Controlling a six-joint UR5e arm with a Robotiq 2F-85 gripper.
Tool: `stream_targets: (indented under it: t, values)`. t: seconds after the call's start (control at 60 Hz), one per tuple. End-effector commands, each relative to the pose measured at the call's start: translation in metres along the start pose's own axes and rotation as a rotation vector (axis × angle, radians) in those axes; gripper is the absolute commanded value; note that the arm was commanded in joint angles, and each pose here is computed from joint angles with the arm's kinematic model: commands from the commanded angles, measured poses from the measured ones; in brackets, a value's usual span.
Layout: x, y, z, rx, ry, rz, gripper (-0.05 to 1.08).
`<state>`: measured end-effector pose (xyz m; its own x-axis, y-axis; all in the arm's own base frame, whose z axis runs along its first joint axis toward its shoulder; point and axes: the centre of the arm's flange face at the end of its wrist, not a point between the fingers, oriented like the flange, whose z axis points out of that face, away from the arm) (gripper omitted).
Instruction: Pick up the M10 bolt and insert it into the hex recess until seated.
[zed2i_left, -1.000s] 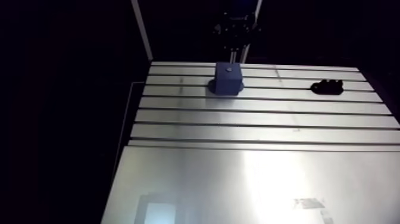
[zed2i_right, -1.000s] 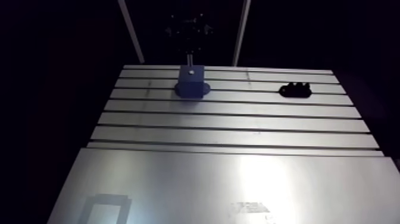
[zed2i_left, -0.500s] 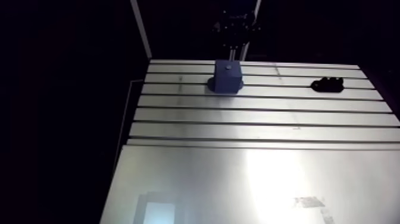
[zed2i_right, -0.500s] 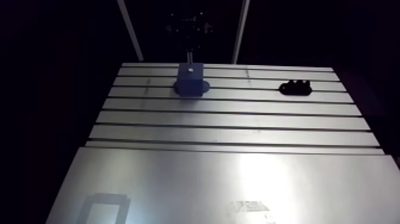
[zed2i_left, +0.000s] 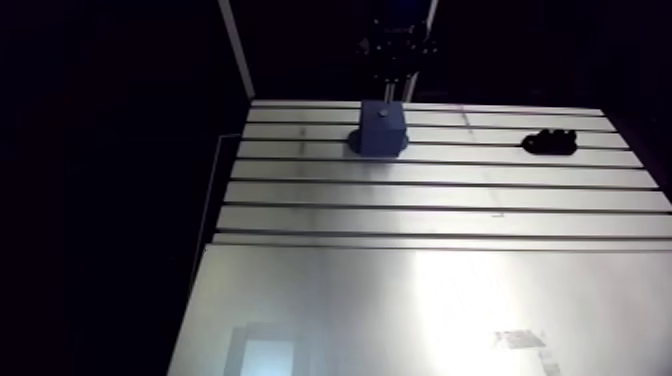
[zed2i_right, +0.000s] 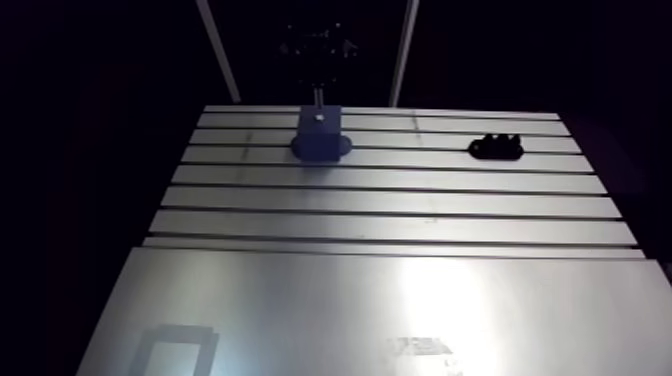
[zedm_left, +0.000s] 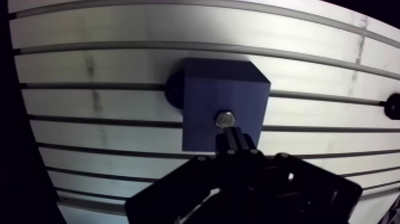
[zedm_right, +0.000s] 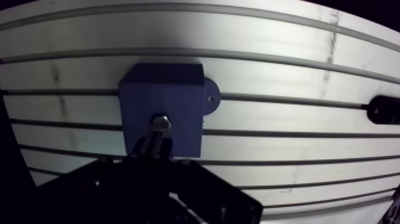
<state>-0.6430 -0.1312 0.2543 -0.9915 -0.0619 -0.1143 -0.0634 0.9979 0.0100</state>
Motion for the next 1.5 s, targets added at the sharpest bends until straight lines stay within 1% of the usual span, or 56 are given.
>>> stream_targets:
  t: [0.017, 0.067, 0.117, 0.167, 0.283, 0.4, 1.5]
  values:
    - [0.001, 0.001, 0.003, -0.002, -0.004, 0.003, 1.08]
    - [0.002, 0.001, 0.005, -0.002, -0.004, 0.003, 1.08]
    - [0.004, 0.001, 0.006, 0.0, 0.009, 0.0, 1.08]
    - [0.004, 0.001, 0.006, 0.0, 0.013, 0.0, 1.08]
    - [0.004, 0.001, 0.01, 0.001, 0.006, -0.002, 1.08]
    - [0.005, 0.0, 0.016, 0.005, -0.004, -0.002, 1.08]
    - [0.005, 0.0, 0.023, 0.004, -0.016, -0.013, 1.08]
